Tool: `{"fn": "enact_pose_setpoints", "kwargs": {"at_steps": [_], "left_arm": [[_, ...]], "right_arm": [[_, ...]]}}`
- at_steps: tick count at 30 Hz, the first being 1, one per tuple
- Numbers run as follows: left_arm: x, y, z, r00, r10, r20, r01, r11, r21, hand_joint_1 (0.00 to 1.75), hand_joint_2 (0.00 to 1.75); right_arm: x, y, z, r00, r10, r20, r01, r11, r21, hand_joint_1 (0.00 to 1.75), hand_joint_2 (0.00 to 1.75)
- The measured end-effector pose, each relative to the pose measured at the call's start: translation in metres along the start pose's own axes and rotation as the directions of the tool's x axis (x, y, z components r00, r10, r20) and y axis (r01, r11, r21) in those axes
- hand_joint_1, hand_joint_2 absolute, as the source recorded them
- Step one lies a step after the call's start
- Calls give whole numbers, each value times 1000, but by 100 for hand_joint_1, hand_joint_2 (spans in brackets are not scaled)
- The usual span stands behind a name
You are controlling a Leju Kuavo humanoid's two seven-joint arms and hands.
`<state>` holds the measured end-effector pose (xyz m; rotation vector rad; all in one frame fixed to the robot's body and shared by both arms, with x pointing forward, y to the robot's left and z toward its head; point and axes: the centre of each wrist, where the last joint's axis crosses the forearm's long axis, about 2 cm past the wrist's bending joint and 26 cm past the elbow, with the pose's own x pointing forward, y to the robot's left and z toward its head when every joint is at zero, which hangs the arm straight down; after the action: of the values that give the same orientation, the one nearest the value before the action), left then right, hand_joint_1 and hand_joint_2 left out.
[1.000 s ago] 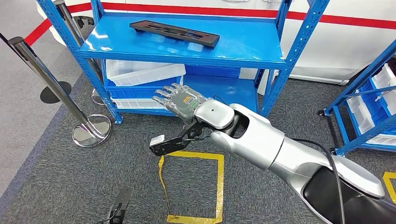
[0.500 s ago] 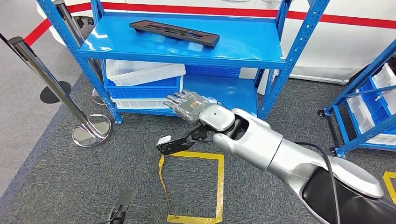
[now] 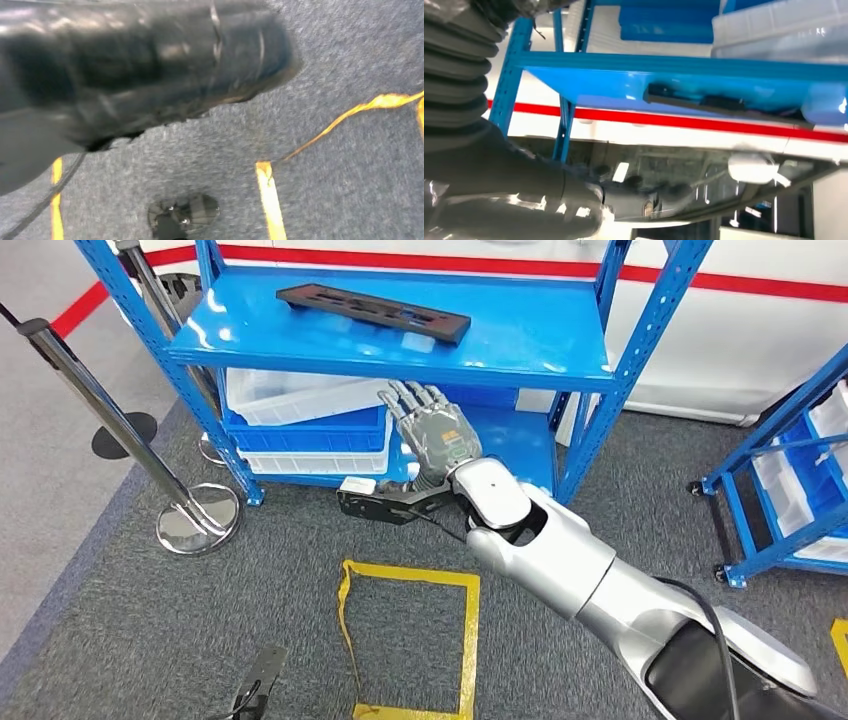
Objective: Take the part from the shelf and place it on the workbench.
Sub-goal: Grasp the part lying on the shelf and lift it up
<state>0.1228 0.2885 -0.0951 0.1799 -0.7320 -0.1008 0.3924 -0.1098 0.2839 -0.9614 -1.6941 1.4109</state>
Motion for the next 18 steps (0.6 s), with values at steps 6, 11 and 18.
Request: {"fn": "enact_pose_setpoints", "kwargs": {"at_steps": [6, 11, 18], "left_arm": [[0, -1, 0, 1000, -12, -2, 12, 1000, -2, 0, 0], [0, -1, 0, 1000, -18, -6, 18, 1000, 3, 0, 0], [1, 0, -1, 1000, -21, 0, 21, 1000, 11, 0, 0]], "right_arm": [[-2, -5, 2, 999, -38, -13, 36, 993, -109, 0, 0], [-4, -3, 5, 998, -61, -27, 56, 986, -157, 0, 0], [-7, -6, 6, 998, -58, -38, 49, 979, -200, 0, 0]]}}
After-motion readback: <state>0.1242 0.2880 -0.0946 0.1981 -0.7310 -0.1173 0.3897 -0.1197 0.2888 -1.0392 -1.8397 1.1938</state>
